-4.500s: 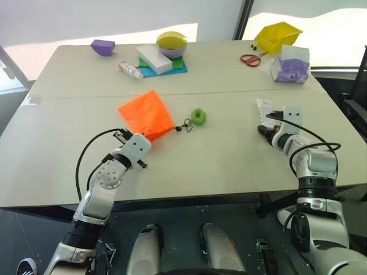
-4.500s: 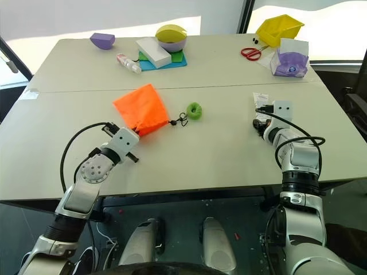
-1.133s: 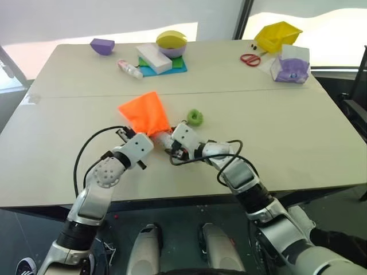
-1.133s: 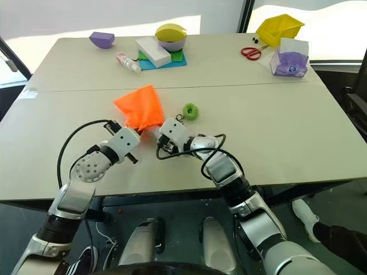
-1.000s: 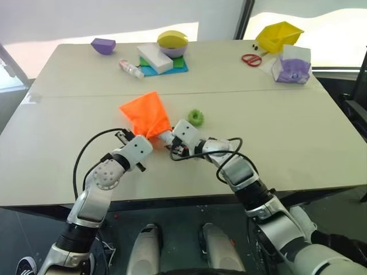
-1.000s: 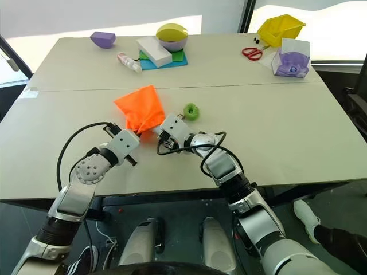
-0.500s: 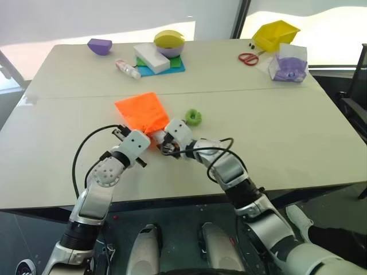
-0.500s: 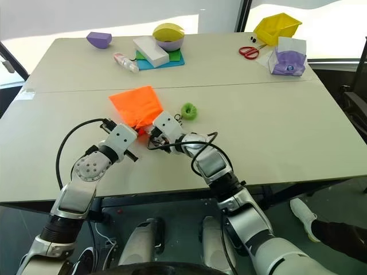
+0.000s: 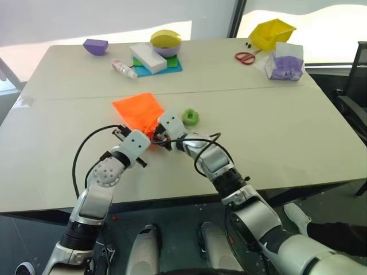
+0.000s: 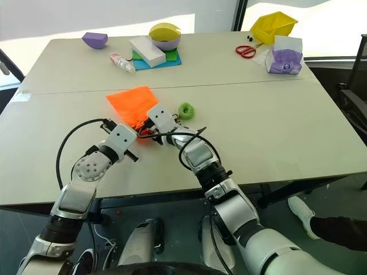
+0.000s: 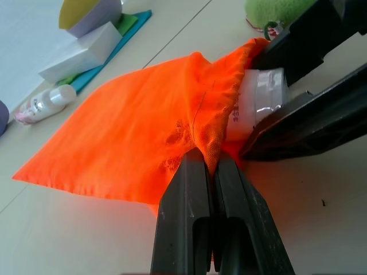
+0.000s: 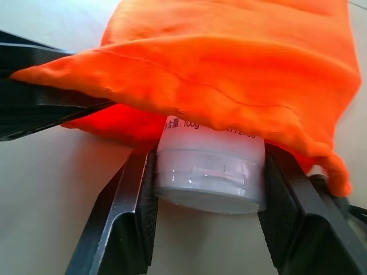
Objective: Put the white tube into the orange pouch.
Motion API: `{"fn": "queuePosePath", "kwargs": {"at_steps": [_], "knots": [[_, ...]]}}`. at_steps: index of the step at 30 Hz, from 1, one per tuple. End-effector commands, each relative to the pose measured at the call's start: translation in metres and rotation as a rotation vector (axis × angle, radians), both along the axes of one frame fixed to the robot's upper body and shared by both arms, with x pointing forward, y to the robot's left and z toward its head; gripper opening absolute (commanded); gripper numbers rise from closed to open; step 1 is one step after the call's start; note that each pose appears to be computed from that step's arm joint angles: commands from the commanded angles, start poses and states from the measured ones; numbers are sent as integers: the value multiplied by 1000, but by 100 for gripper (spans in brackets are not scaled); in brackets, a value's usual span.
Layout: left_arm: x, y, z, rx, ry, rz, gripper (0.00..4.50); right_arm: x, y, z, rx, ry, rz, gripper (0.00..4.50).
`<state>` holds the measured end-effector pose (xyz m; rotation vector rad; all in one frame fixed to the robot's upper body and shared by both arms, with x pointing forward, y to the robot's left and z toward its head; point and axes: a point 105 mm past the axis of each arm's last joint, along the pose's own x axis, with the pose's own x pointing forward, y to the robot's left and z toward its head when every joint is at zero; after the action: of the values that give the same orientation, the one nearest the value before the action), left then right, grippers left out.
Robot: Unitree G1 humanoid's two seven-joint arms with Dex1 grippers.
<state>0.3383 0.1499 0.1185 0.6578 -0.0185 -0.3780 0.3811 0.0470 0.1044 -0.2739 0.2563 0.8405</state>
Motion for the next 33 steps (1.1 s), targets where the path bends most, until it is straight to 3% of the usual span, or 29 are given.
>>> {"fn": "queuePosePath", "kwargs": {"at_steps": [1,12,19,24,25,27,33], "knots": [[1,-7,15,-7,-56,-20,0,-6,26,26,59,-53,73,180],[-3,-11,11,-8,-41,-39,0,6,40,32,74,-119,56,180],[-4,-10,10,-10,-40,-36,0,1,42,28,125,-63,82,180],[-4,-10,8,-8,-36,-36,0,-4,44,28,129,-46,117,419],[-3,-10,8,-9,-35,-34,0,-10,46,28,148,-17,154,448],[-3,-10,7,-6,-34,-33,0,-18,46,33,164,-24,196,448],[-4,-7,7,-1,-35,-29,0,-33,10,23,19,-88,267,448]]}}
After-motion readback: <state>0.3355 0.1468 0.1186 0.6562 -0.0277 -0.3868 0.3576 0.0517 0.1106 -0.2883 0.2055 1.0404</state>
